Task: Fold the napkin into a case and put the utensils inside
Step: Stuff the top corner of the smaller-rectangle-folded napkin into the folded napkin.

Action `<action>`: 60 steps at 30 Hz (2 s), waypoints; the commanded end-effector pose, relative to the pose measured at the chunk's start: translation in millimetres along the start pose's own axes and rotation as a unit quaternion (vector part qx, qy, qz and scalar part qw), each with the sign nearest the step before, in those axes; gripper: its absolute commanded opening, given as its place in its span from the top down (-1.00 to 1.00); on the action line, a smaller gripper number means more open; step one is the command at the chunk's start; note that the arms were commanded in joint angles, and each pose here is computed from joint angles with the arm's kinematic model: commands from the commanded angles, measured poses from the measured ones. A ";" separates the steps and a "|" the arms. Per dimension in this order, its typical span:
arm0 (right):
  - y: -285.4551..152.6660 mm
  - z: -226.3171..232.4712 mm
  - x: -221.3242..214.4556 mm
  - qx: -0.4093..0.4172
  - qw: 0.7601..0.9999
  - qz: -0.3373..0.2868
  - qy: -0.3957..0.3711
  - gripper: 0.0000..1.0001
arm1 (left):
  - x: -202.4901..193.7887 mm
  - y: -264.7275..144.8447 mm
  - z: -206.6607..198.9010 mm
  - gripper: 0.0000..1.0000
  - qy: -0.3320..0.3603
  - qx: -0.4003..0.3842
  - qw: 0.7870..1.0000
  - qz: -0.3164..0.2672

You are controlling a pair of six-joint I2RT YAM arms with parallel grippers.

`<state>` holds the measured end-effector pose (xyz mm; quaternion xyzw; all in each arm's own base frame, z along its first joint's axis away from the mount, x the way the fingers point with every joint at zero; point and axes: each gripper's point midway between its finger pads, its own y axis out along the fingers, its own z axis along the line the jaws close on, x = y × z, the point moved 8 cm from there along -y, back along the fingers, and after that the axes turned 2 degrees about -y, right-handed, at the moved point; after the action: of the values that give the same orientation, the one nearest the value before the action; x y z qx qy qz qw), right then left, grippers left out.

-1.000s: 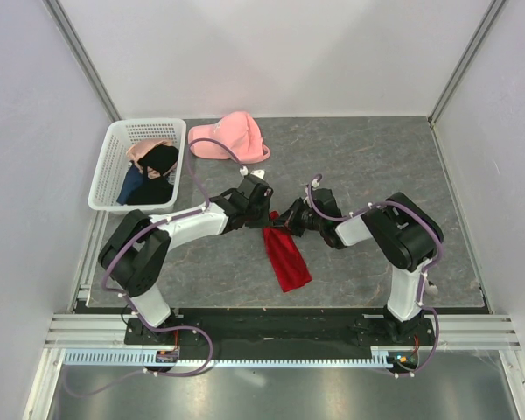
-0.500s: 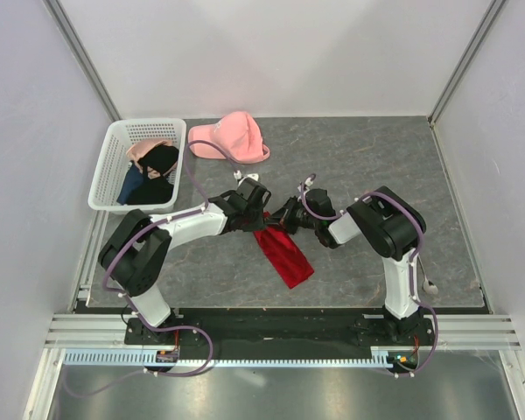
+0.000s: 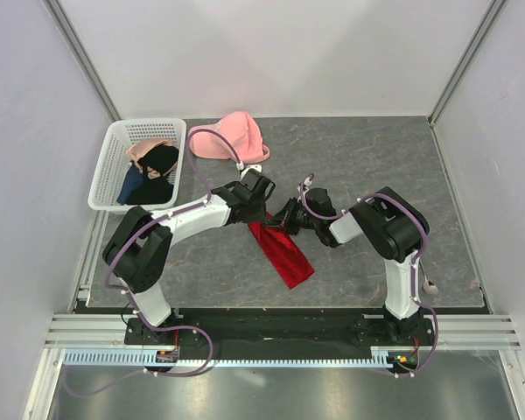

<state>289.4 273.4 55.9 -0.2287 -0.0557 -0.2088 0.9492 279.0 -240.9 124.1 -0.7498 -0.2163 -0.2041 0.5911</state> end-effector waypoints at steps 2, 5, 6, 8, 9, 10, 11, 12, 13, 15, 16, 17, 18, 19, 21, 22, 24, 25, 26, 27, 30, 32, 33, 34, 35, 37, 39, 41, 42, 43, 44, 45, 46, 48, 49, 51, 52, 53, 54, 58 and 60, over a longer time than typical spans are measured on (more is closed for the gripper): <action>-1.4 19.6 5.8 0.029 0.999 -0.001 -0.035 1.00 | 4.1 8.4 2.1 0.30 0.022 0.021 1.000 0.005; 0.8 21.5 3.6 0.029 0.999 0.004 -0.039 1.00 | 1.9 12.1 2.5 0.42 0.026 0.023 0.999 0.012; 2.5 23.2 3.1 0.030 0.999 0.005 -0.041 1.00 | 2.2 12.4 1.9 0.55 0.025 0.022 0.999 0.012; 7.4 27.1 3.5 0.037 0.998 0.008 -0.043 1.00 | 2.6 12.3 0.9 0.67 0.023 0.020 0.999 0.012; 11.0 30.3 0.2 0.041 0.998 0.012 -0.047 1.00 | 3.1 11.9 0.5 0.76 0.020 0.017 1.000 0.013; 15.5 29.9 -0.7 0.041 0.998 0.014 -0.044 1.00 | 3.0 11.8 -0.5 0.79 0.018 0.011 1.000 0.015; 21.4 36.6 2.4 0.047 0.998 0.007 -0.044 1.00 | 2.4 12.4 -1.1 0.80 0.014 0.009 1.000 0.017; 26.3 37.8 -0.1 0.047 0.998 0.008 -0.045 1.00 | 2.1 12.9 -1.0 0.83 0.012 0.008 1.000 0.019; 31.5 32.2 -0.9 0.038 0.998 0.008 -0.040 1.00 | 1.9 14.2 0.5 0.84 0.009 0.009 1.000 0.021; 35.4 32.6 1.1 0.043 0.998 0.008 -0.035 1.00 | 0.9 16.1 3.6 0.84 0.005 0.012 1.000 0.024; 33.8 34.3 1.9 0.046 0.998 0.006 -0.037 1.00 | 1.4 17.1 5.7 0.84 0.002 0.014 1.000 0.025; 32.3 33.1 0.3 0.038 0.998 0.010 -0.039 1.00 | 1.0 16.8 6.7 0.84 0.002 0.014 1.000 0.026; 30.7 33.1 0.8 0.032 0.998 0.008 -0.055 1.00 | 1.8 16.3 7.8 0.84 0.002 0.014 1.000 0.025; 27.0 36.5 1.0 0.026 0.998 0.010 -0.061 1.00 | 2.6 15.6 7.9 0.84 0.001 0.012 1.000 0.023; 22.0 38.9 0.6 0.027 0.997 0.016 -0.074 1.00 | 3.7 12.9 8.4 0.83 -0.001 0.009 1.000 0.018; 17.0 45.8 3.0 0.027 0.996 0.012 -0.083 1.00 | 4.1 12.5 8.3 0.83 -0.001 0.009 1.000 0.017; 10.5 41.7 1.1 -0.005 0.996 0.015 -0.091 1.00 | 5.6 11.4 8.6 0.83 0.001 0.008 1.000 0.014; 4.8 47.0 3.2 -0.005 0.994 0.007 -0.105 1.00 | 6.1 10.5 8.2 0.84 0.000 0.006 1.000 0.013; 1.2 42.9 1.2 -0.018 0.994 0.011 -0.105 1.00 | 5.0 10.3 9.5 0.84 -0.002 0.007 1.000 0.015; -1.5 41.0 3.1 -0.024 0.994 0.009 -0.106 1.00 | 5.4 8.6 9.5 0.84 -0.001 0.006 1.000 0.014; -7.0 33.8 6.5 -0.033 0.994 0.008 -0.102 1.00 | 5.5 4.6 9.4 0.85 -0.003 0.000 1.000 0.012; -7.4 31.7 7.4 -0.034 0.994 0.008 -0.103 1.00 | 6.5 3.3 8.8 0.85 -0.003 -0.003 1.000 0.011; -6.4 29.9 7.1 -0.036 0.994 0.009 -0.102 1.00 | 6.6 2.8 8.5 0.85 -0.003 -0.004 1.000 0.011; -5.5 31.1 8.9 -0.034 0.994 0.008 -0.103 1.00 | 6.3 2.5 8.6 0.85 -0.003 -0.005 1.000 0.011; -4.5 30.8 9.2 -0.034 0.994 0.008 -0.102 1.00 | 6.0 2.9 8.7 0.85 -0.003 -0.005 1.000 0.012; -1.7 29.1 9.9 -0.035 0.994 0.008 -0.103 1.00 | 5.6 2.5 8.5 0.85 -0.003 -0.006 1.000 0.013; 2.0 26.7 9.0 -0.036 0.994 0.012 -0.101 1.00 | 5.4 2.2 7.7 0.85 -0.005 -0.010 1.000 0.014; 5.7 27.8 9.4 -0.032 0.994 0.013 -0.099 1.00 | 6.2 1.2 6.2 0.85 -0.006 -0.015 1.000 0.015; 8.8 24.3 7.6 -0.034 0.995 0.017 -0.096 1.00 | 6.2 1.1 5.7 0.85 -0.007 -0.017 1.000 0.015; 12.0 25.8 8.2 -0.029 0.995 0.016 -0.096 1.00 | 4.8 2.0 5.2 0.85 -0.009 -0.018 1.000 0.018; 15.1 26.5 4.3 -0.027 0.995 0.021 -0.094 1.00 | 4.7 2.7 4.6 0.85 -0.010 -0.020 1.000 0.018; 18.9 23.1 1.5 -0.030 0.995 0.025 -0.089 1.00 | 5.9 2.3 3.3 0.85 -0.012 -0.025 0.999 0.018; 22.2 25.0 1.1 -0.025 0.995 0.023 -0.091 1.00 | 6.3 3.0 1.6 0.85 -0.012 -0.028 0.999 0.018; 28.1 24.1 -3.7 -0.020 0.996 0.029 -0.083 1.00 | 5.9 4.1 -0.4 0.85 -0.013 -0.035 0.999 0.022; 29.1 24.6 -3.9 -0.018 0.996 0.028 -0.082 1.00 | 6.8 4.3 -1.1 0.85 -0.013 -0.036 0.999 0.021; 25.7 25.2 -2.1 -0.025 0.996 0.022 -0.086 1.00 | 6.5 5.4 0.0 0.85 -0.013 -0.031 0.999 0.020; 23.0 23.8 -2.1 -0.031 0.995 0.023 -0.088 1.00 | 6.5 5.8 1.1 0.85 -0.012 -0.029 0.999 0.019; 19.3 26.8 -0.1 -0.030 0.995 0.022 -0.092 1.00 | 5.9 5.8 2.2 0.83 -0.011 -0.026 0.999 0.019; 16.2 26.5 -0.5 -0.034 0.995 0.025 -0.092 1.00 | 6.0 4.4 2.8 0.82 -0.011 -0.025 0.999 0.018; -1.0 25.3 4.0 -0.058 0.991 0.031 -0.118 1.00 | 5.0 1.8 7.7 0.73 -0.012 -0.019 1.000 0.015; -9.9 31.1 5.8 -0.067 0.988 0.035 -0.131 1.00 | 5.8 -1.8 9.2 0.62 -0.012 -0.018 1.000 0.012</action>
<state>292.4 289.4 67.8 -0.2998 -0.1180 -0.1557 0.9338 280.6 -230.4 107.2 -0.7569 -0.1848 -0.1723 0.6026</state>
